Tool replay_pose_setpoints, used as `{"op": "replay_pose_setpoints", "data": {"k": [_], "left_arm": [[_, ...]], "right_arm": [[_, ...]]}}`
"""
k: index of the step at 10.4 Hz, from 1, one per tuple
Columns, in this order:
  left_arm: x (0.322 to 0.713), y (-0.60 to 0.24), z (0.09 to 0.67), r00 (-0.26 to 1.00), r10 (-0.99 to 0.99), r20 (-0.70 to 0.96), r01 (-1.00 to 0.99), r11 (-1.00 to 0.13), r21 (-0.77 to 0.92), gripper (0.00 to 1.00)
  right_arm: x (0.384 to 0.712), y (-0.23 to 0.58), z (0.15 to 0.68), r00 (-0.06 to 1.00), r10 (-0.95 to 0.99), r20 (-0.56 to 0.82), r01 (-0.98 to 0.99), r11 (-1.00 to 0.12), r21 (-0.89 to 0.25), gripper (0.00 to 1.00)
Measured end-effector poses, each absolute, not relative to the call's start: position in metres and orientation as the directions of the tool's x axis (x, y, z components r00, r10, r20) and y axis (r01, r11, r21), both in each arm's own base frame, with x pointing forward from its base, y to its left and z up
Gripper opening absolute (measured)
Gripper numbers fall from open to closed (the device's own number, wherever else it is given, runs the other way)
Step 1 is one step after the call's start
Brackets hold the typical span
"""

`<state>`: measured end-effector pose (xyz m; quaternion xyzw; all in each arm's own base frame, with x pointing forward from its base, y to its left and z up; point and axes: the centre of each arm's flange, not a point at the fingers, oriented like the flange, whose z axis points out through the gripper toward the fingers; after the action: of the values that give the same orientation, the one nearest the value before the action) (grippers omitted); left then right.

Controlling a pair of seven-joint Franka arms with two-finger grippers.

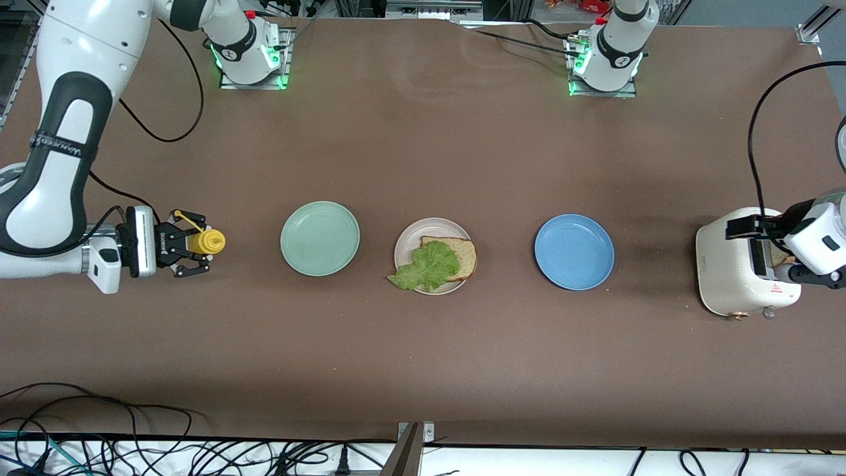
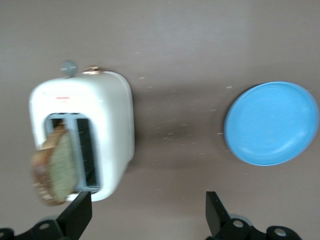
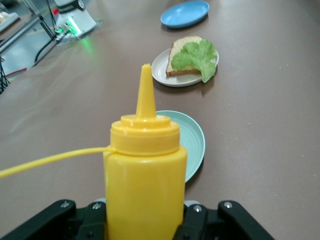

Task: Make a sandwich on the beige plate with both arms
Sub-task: 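Carry the mustard bottle back beside the mint-green plate, then lower the mustard bottle while the left gripper grasps the toaster toast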

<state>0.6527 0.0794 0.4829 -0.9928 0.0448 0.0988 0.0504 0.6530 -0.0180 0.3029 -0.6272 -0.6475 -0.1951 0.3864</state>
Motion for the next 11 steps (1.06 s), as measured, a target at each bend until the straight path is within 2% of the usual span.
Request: {"op": "replay_pose_setpoints", "data": {"k": [3,7,11], "left_arm": [[0.656,0.112,0.474,0.975,-0.122,-0.184,-0.144,-0.983,-0.115,1.0],[0.645,0.199,0.431,0.977,-0.139,-0.16,-0.157,-0.982,-0.106,1.0],[0.632,0.216,0.377,0.978,-0.132,-0.161,-0.149,-0.984,-0.099,1.0]], "right_arm": [[0.637,-0.035,0.233,0.007,0.466,0.885,0.969,0.214,-0.12,0.18],[0.619,-0.029,0.175,-0.114,0.274,0.955,0.972,0.228,0.05,0.18],[0.597,-0.015,0.124,-0.091,0.169,0.981,0.981,0.185,0.059,0.18]]}}
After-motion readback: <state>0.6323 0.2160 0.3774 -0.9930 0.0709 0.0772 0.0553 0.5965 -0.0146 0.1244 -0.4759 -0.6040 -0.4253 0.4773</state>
